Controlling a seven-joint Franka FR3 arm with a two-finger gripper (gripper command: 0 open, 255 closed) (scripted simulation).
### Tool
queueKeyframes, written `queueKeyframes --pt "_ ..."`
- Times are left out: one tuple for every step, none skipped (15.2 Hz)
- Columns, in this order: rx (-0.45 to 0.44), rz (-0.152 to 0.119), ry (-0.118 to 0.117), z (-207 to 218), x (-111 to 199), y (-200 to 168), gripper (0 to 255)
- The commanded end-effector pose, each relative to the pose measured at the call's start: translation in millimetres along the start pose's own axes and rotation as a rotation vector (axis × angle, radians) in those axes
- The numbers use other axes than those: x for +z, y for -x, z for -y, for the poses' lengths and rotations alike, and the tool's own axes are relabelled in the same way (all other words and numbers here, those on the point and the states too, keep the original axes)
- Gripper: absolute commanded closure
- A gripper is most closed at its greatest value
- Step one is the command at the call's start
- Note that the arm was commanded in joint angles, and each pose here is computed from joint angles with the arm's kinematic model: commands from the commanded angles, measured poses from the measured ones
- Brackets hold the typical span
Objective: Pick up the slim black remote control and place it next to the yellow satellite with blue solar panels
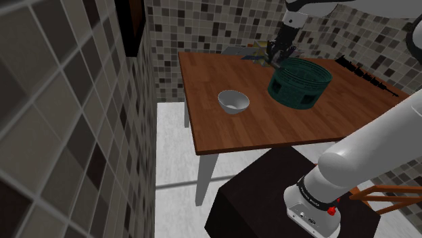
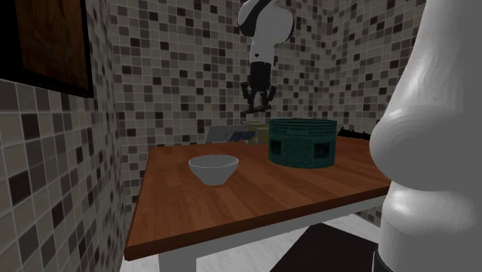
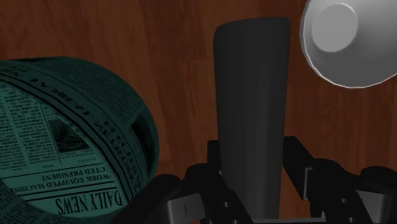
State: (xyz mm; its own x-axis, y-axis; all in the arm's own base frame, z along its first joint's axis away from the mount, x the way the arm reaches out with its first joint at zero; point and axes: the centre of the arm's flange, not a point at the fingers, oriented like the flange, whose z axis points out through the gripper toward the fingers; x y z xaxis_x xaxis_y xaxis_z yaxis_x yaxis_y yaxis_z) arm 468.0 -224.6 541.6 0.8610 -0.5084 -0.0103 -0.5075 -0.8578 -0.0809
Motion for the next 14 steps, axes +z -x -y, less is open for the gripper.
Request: queueKeyframes --pt "0.0 -0.001 0.0 13.9 1.7 -21.5 255" --pt "0.0 -0.001 0.0 19.9 2.0 -33.3 255" --pt "0.0 -0.001 0.0 26.0 2.4 -45.0 255" --pt "0.0 -0.001 0.0 32.0 2.8 -56.7 255" --pt "0.0 -0.001 0.0 38.0 3.1 -68.5 255" --pt "0.0 -0.001 0.0 44.1 3.5 -80.2 255" --pt "0.0 -0.001 0.0 50.1 3.9 -91.9 255" --pt "0.0 -0.001 0.0 56.1 4.3 -103.7 255" --pt "0.0 -0.001 0.0 62.1 4.6 -115.4 255" --pt "0.0 -0.001 0.0 68.2 5.0 -127.1 255" --pt "0.0 -0.001 0.0 74.2 5.4 -138.9 255" --pt "0.0 -0.001 0.0 80.2 5.7 -150.6 255" --pt "0.0 -0.001 0.0 82.0 5.8 -154.0 255" --pt "0.0 -0.001 0.0 81.5 11.1 -154.1 255"
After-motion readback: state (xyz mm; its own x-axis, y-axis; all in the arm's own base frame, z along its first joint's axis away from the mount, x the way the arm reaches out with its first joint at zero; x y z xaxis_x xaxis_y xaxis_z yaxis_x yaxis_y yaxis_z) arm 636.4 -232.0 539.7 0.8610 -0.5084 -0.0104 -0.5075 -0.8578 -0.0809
